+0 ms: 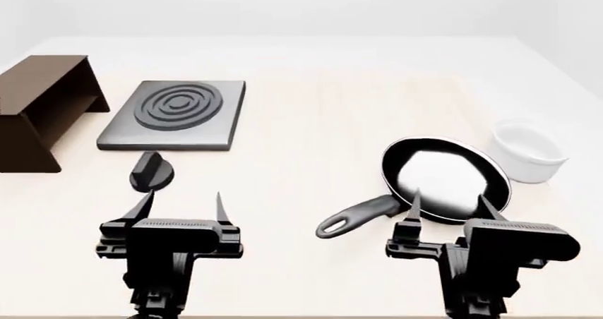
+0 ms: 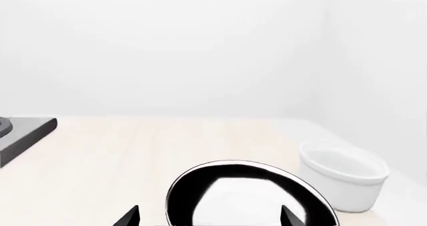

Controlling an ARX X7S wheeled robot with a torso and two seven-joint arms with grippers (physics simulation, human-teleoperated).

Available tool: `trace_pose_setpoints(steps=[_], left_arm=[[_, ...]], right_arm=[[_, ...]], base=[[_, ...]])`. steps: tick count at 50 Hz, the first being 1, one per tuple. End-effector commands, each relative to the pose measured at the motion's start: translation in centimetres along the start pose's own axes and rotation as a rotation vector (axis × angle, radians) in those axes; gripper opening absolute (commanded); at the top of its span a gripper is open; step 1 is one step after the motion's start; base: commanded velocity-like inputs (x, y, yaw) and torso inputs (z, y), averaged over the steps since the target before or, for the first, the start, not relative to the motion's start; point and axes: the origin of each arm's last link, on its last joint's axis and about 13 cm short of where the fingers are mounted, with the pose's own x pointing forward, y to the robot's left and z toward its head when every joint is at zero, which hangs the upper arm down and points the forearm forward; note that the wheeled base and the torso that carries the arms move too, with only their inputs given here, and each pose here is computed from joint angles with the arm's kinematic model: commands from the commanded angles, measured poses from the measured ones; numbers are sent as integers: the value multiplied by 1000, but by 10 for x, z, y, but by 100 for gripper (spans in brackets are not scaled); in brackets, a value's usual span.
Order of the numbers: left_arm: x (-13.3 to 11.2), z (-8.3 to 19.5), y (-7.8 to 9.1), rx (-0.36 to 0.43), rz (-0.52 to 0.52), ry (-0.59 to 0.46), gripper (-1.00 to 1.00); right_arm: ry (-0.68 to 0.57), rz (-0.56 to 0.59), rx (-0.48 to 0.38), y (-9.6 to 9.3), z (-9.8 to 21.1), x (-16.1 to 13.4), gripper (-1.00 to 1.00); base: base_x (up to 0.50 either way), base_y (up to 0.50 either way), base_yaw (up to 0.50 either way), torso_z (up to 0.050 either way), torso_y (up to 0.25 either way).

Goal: Put the frying pan on top of the cabinet.

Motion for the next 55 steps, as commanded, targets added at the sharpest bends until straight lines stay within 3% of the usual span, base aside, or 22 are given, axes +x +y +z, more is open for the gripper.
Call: trace_pose_setpoints(steps=[1,35,40,41,43,44,46,48,49,50,51,55], left_arm=[[1,11,3,7,15,-4,100],[2,8,5,19,20,2,100],[1,16,5,-26,-40,37,100],[0,22,4,-28,-112,48,100],[1,28,3,74,-104,40,100],[2,31,3,68,-104,27,100],[2,48,4,122,-228,1,100],[0,60,6,98,-365,66,100],[-2,76,6,125,-599,99,100],[-5,78,8,128,-679,195,100],[-8,88,10,144,-815,212,100],[-11,105,13,147,-1057,295,100]], right_arm=[[-16,-20,-7,-4,13,-2,100],[-20,-4,9,-2,15,-1,100],[-28,-9,14,-5,18,1,100],[-31,-15,5,-6,19,1,100],[-29,-18,2,-6,20,1,100],[-29,-20,-2,-7,21,2,100],[-31,-24,-16,-8,24,2,100],[-33,-26,-22,-9,26,1,100],[-39,-25,-21,-9,28,1,100],[-40,-28,-25,-10,28,1,100],[-43,-27,-27,-10,28,1,100],[-42,-32,-29,-10,28,1,100]], base=[[500,0,0,0,0],[490,0,0,0,0],[0,0,0,0,0],[0,0,0,0,0],[0,0,0,0,0],[0,0,0,0,0],[0,0,0,0,0],[0,0,0,0,0],[0,0,0,0,0],[0,0,0,0,0],[0,0,0,0,0],[0,0,0,0,0]])
